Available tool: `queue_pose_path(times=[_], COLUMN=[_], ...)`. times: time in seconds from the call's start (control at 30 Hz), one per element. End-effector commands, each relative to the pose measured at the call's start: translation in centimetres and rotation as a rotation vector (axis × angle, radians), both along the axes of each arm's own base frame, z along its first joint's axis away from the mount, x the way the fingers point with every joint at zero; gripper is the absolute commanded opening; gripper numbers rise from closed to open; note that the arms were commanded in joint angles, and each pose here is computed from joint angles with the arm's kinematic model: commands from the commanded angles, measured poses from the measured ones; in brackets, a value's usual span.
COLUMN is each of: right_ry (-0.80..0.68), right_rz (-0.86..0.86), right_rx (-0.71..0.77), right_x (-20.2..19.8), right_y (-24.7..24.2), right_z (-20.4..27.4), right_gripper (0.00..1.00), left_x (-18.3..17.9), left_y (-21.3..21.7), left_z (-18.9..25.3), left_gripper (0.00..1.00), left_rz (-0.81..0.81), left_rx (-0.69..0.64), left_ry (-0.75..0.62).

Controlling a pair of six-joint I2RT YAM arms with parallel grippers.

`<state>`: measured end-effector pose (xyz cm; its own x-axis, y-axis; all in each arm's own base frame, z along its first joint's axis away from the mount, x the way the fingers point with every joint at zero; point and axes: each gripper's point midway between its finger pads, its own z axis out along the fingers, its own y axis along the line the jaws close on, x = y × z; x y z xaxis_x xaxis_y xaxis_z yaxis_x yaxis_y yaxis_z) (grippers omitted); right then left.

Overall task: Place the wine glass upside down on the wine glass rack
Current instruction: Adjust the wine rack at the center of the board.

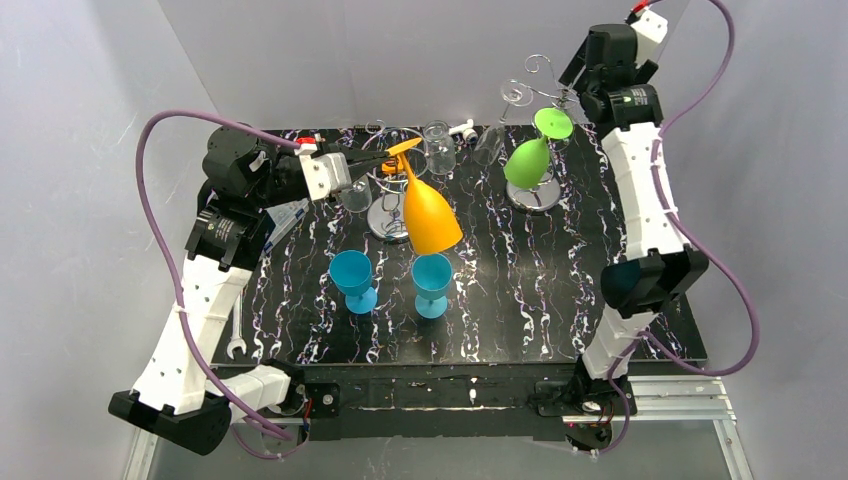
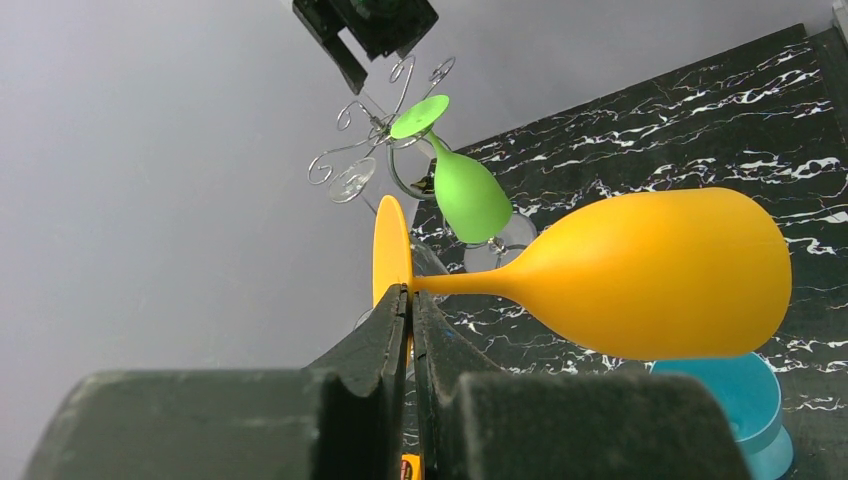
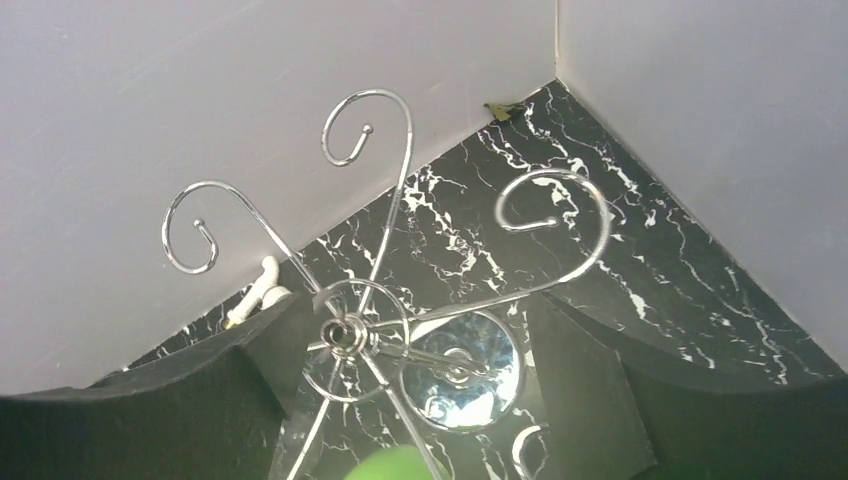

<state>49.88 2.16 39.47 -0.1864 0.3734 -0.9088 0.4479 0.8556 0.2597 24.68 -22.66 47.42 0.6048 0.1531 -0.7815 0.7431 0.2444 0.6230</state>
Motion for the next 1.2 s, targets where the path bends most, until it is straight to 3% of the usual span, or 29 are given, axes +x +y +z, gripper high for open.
queue_pose_path(times=[0.0, 0.17, 0.3, 0.5, 0.73, 1.0, 1.17], right_ry=[0.004, 0.057, 0.045, -0.120, -0.214, -0.231, -0.261], right_rz=[0.054, 0.058, 0.110, 0.242, 0.310, 0.349, 0.304], right_rx=[-0.027, 0.003, 0.123, 0.323, 0.499, 0.639, 0.643], right_x=[-3.1, -5.5, -6.4, -6.2, -5.0, -4.7, -5.4], right_y=[-1.5, -3.8, -4.9, -3.6, -2.4, -0.9, -0.6], right_z=[1.8, -0.9, -3.6, -2.5, -1.1, -1.9, -1.4], right_gripper=[0.85, 0.84, 0.85, 0.81, 0.78, 0.66, 0.42], left_x=[-1.0, -1.0, -1.1, -1.3, -1.4, -1.5, -1.4], left_y=[0.2, 0.2, 0.3, 0.3, 0.3, 0.4, 0.4], left_z=[0.9, 0.9, 0.9, 0.9, 0.9, 0.9, 1.0], left_gripper=[0.00, 0.00, 0.00, 0.00, 0.00, 0.00, 0.00], left_rz=[-0.008, -0.008, -0.008, -0.009, -0.009, -0.008, -0.008], left_rx=[-0.014, -0.015, -0.014, -0.014, -0.015, -0.014, -0.017], left_ry=[-0.038, -0.039, -0.038, -0.039, -0.037, -0.038, -0.037])
